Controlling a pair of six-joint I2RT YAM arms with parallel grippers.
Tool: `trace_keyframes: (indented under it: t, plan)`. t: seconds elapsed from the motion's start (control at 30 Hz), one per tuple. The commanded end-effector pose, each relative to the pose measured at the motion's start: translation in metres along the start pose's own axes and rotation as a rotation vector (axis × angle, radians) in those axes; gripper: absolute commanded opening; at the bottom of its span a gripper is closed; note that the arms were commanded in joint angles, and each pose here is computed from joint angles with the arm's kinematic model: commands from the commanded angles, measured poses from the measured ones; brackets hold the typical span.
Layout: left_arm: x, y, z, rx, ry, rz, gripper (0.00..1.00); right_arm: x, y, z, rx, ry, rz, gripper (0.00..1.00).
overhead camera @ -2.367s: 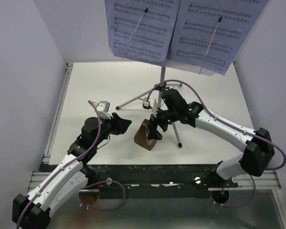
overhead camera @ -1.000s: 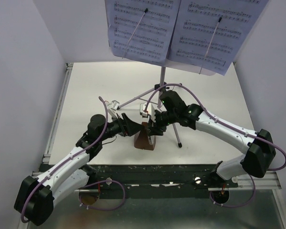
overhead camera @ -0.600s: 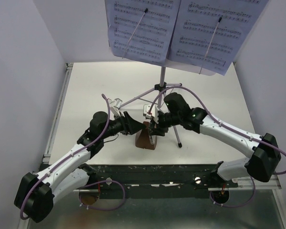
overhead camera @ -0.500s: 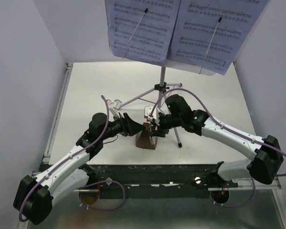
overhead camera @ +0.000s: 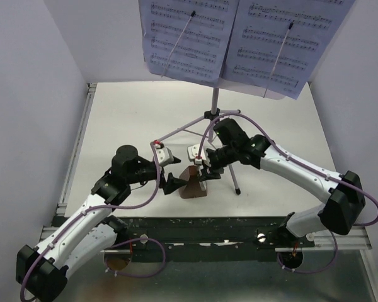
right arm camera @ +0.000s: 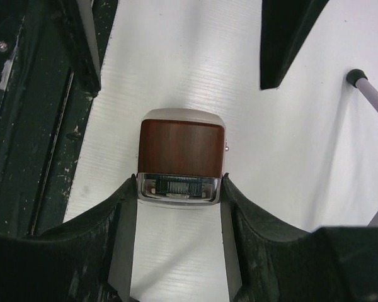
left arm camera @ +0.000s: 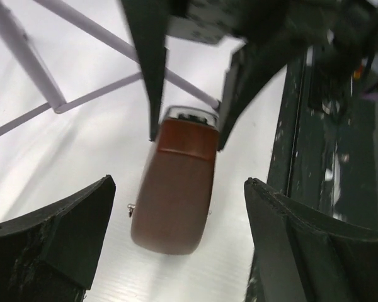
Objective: Set up the instrument practice props
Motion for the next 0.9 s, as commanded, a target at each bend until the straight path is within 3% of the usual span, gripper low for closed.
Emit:
trace_keyframes:
  t: [0.0,0.47,0.53,0.6,0.63,0.67,0.8,0.87]
  plan:
    - [0.002,-0.022,-0.031,0.292,0.052,-0.247,0.93,0.001,0.017,-0.024,-0.002,0.099,0.154,0.1]
    - [0.047,-0.013,-0.047,0.341,0.091,-0.177,0.93,0.007,0.019,-0.023,0.047,0.088,0.19,0.09]
    - [0.049,-0.012,-0.053,0.324,0.114,-0.166,0.83,0.007,0.018,-0.024,0.057,0.088,0.186,0.09]
    - [0.047,-0.011,-0.062,0.305,0.151,-0.157,0.61,0.007,0.018,-0.025,0.066,0.084,0.182,0.08]
    - [0.046,-0.011,-0.066,0.296,0.165,-0.149,0.37,0.006,0.018,-0.026,0.074,0.081,0.178,0.08]
    - [0.045,-0.009,-0.07,0.291,0.178,-0.135,0.26,0.004,0.018,-0.028,0.079,0.076,0.175,0.08]
    - [0.037,-0.011,-0.076,0.307,0.188,-0.116,0.07,-0.005,0.02,-0.036,0.078,0.06,0.154,0.06]
    - [0.035,-0.009,-0.076,0.321,0.2,-0.114,0.06,-0.01,0.02,-0.042,0.079,0.055,0.134,0.06]
Point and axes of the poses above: each gripper's point midway between its finger pads, its own x axis out along the fingers, its own y axis along the line the jaws close on, z = x × y, the point moved 1 cm from there along -x, back along the fingers, and after that the axes turned 13 degrees about x, right-handed, at the moved point
